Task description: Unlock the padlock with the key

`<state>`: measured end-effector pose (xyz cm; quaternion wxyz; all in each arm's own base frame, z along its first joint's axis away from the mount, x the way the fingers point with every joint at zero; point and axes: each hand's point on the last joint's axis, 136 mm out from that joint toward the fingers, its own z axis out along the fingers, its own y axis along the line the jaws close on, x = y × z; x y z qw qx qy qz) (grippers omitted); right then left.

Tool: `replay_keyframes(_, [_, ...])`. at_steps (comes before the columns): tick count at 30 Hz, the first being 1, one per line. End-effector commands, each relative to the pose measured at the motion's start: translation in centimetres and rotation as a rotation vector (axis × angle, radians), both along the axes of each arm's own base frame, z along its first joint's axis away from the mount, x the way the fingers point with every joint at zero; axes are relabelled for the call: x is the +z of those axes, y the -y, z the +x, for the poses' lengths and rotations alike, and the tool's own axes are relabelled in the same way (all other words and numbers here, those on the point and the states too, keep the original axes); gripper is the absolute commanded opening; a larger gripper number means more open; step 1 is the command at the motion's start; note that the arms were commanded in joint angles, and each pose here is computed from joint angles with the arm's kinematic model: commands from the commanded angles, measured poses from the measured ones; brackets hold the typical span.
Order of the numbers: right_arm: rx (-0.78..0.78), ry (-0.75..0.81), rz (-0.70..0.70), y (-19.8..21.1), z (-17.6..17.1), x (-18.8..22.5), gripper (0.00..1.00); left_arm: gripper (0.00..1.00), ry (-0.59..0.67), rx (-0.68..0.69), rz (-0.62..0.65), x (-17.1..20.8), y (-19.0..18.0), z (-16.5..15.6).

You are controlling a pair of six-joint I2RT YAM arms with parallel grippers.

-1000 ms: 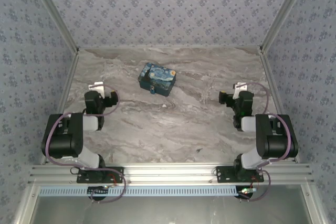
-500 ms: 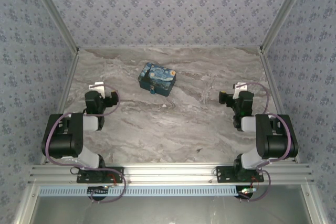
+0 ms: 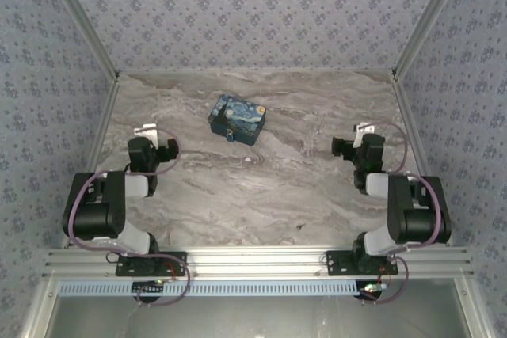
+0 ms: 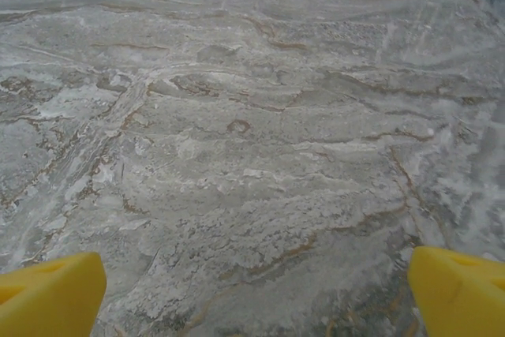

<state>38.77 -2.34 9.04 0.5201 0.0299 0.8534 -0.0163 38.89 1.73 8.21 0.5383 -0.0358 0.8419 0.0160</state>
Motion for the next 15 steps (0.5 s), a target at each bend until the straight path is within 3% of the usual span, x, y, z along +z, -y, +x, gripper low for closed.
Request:
replay_keyframes(1, [-0.056,-0.035,0.039,0.8,-0.5,3.7,1.0,0.99,0.057,0.039,-0.005,3.9,-0.7,0.1])
replay_keyframes(4, [-0.096,-0.081,0.092,0.4,-2.2,5.8,1.0,1.0,0.102,0.092,-0.028,6.4,-1.1,-1.0])
replay_keyframes(7, [-0.09,-0.149,0.189,-1.7,-4.1,6.8,1.0,1.0,0.134,0.047,-0.164,8.5,0.8,-1.6])
replay_keyframes(12, [-0.032,-0.356,0.283,-7.5,-9.1,6.4,1.0,0.99,-0.018,-0.023,-0.439,10.1,5.3,-3.1])
replay_keyframes(15, [0.037,-0.469,0.296,-11.2,-12.6,5.4,0.94,0.99,-0.107,-0.113,-0.52,10.2,9.2,-4.7])
